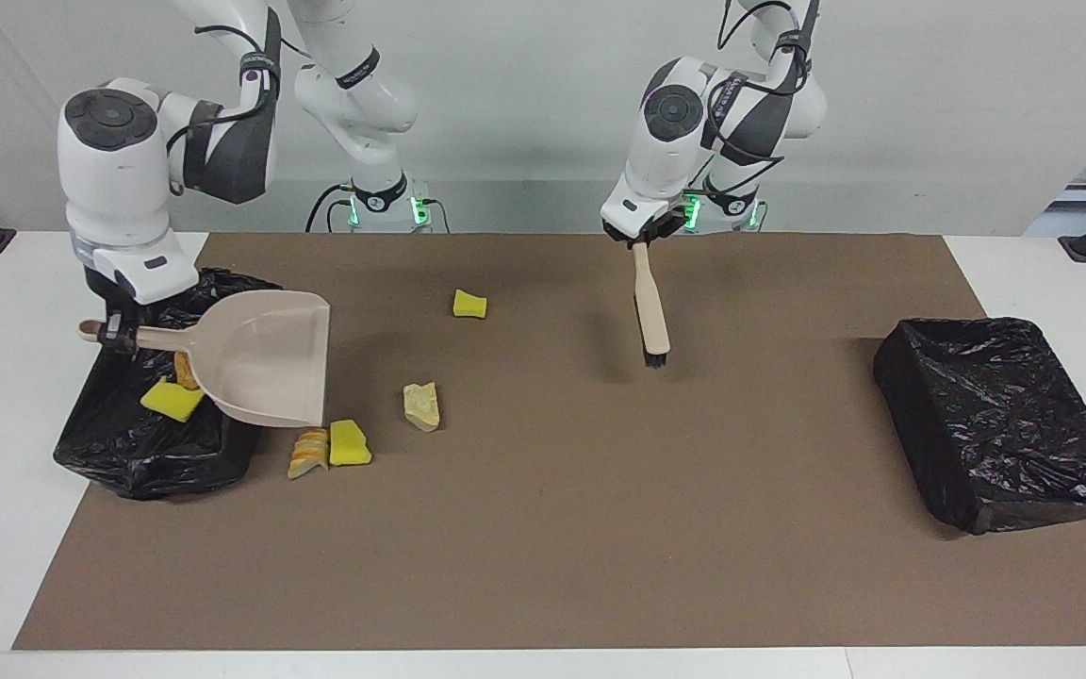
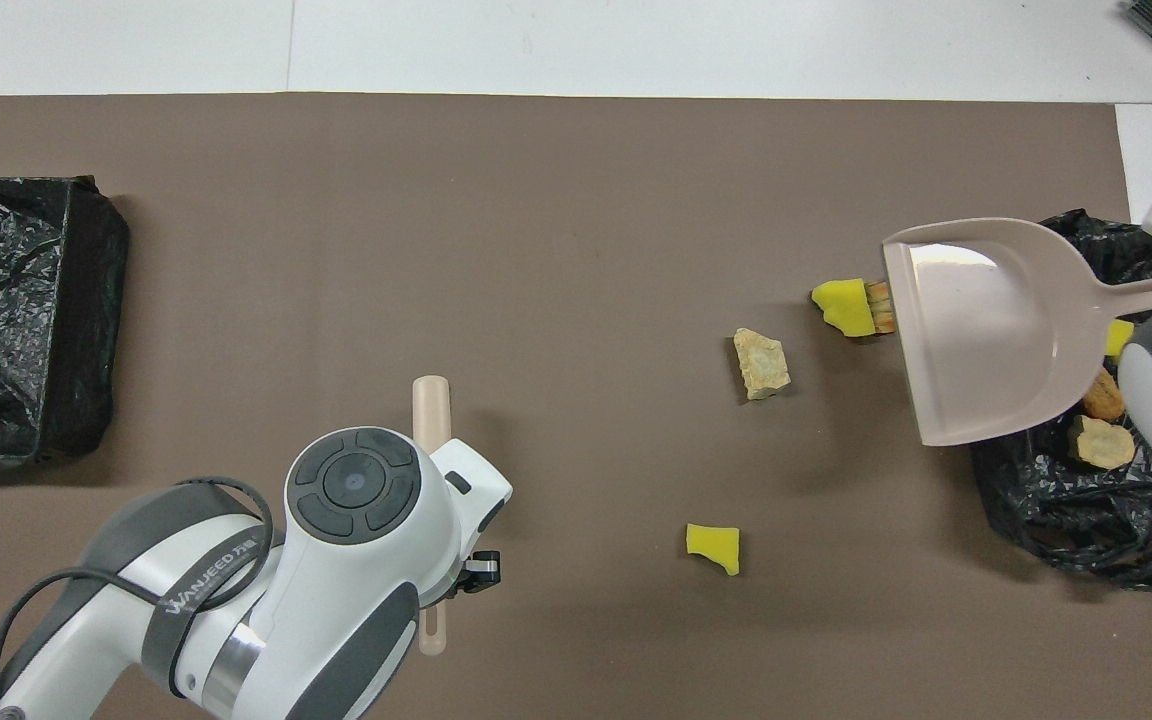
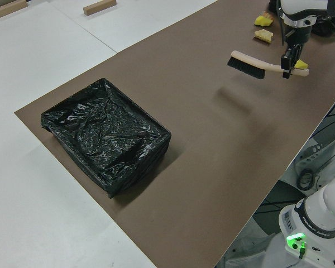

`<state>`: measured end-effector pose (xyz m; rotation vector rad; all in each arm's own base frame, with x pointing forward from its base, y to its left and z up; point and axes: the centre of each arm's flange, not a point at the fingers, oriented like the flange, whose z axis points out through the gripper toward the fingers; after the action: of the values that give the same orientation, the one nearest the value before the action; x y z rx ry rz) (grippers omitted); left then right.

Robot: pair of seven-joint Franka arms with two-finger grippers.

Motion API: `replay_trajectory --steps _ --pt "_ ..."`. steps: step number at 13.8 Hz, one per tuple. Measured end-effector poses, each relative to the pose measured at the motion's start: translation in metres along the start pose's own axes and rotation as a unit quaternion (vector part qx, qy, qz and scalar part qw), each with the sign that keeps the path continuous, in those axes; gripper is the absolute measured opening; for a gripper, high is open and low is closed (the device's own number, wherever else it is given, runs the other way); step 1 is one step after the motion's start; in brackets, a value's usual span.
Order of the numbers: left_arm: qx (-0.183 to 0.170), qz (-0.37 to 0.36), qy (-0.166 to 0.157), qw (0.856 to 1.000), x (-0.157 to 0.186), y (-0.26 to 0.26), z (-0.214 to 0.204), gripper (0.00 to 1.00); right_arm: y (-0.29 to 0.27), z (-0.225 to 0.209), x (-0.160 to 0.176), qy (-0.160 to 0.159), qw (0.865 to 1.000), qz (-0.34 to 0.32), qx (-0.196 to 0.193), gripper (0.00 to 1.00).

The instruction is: Sweep and dump trash in bin

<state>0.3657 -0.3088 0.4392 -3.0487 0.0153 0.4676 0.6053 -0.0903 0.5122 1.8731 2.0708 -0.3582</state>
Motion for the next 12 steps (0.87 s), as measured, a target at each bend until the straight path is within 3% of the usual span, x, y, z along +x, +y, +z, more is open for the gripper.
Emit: replay_trajectory --steps 4,7,10,12 --pt "0.004 0.000 -0.005 1.000 -0.001 -0.001 0.006 0.27 0.019 -0.001 0.092 0.048 0.998 0.044 0.009 0.32" --pt "0.022 0.004 -0.012 1.000 -0.019 0.014 0.031 0.27 0.021 -0.010 0.163 0.067 0.992 0.106 0.018 0.32" --pt "0.034 -0.001 0.009 0.999 -0.076 0.057 0.062 0.27 0.019 -0.014 0.224 0.076 0.980 0.181 0.033 0.32" --pt "0.018 -0.002 0.024 1.000 -0.120 0.081 0.088 0.27 0.016 -0.015 0.256 0.089 0.966 0.238 0.050 0.32"
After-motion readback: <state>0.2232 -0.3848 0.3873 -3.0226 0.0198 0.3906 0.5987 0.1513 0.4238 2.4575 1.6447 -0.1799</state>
